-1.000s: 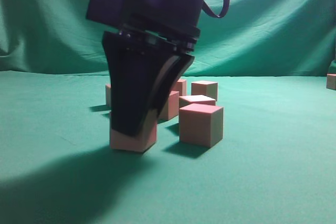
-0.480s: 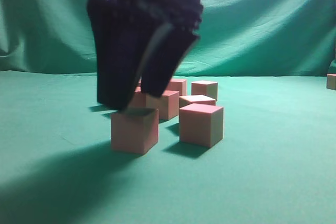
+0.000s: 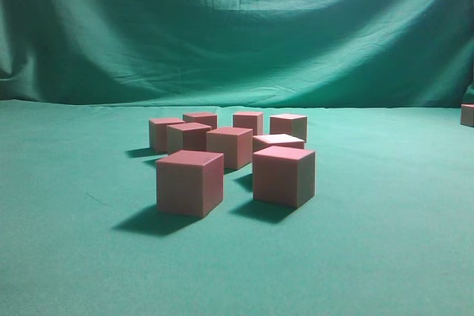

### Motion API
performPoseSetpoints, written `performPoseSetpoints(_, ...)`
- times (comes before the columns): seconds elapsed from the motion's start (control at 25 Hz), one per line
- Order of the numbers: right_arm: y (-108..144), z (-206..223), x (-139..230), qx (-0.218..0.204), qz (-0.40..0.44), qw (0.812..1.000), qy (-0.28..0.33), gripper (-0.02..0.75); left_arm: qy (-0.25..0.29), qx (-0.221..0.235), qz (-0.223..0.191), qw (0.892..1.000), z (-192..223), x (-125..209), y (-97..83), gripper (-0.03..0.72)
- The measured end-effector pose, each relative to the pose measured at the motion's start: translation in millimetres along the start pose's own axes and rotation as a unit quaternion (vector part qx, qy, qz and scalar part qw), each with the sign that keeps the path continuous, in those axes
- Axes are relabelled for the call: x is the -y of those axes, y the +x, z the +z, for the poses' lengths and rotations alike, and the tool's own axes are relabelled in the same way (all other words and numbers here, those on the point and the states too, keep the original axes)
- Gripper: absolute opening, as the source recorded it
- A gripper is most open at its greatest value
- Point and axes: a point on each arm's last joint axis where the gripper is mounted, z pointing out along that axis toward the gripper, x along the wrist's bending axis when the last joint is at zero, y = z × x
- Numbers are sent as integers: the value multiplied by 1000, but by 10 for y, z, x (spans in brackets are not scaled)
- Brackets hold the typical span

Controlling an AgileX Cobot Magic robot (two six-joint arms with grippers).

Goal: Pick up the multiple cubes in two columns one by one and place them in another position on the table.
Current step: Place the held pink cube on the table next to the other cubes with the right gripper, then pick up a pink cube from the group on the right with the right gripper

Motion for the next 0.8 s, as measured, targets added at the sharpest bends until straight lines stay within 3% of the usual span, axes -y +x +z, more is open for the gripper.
performPoseSetpoints(0.2,-572,-618,117,80,106,990,-40,533,0,0,0,1000,0,0,0,0)
performPoseSetpoints(0.44,-1292,-923,518,162,231,959,-32,533,0,0,0,1000,0,0,0,0)
performPoseSetpoints(0.6,-1667,-952,771,195,299,934,-23,533,0,0,0,1000,0,0,0,0)
performPoseSetpoints(0.8,-2108,-735,1009,200,363,910,12,533,0,0,0,1000,0,0,0,0)
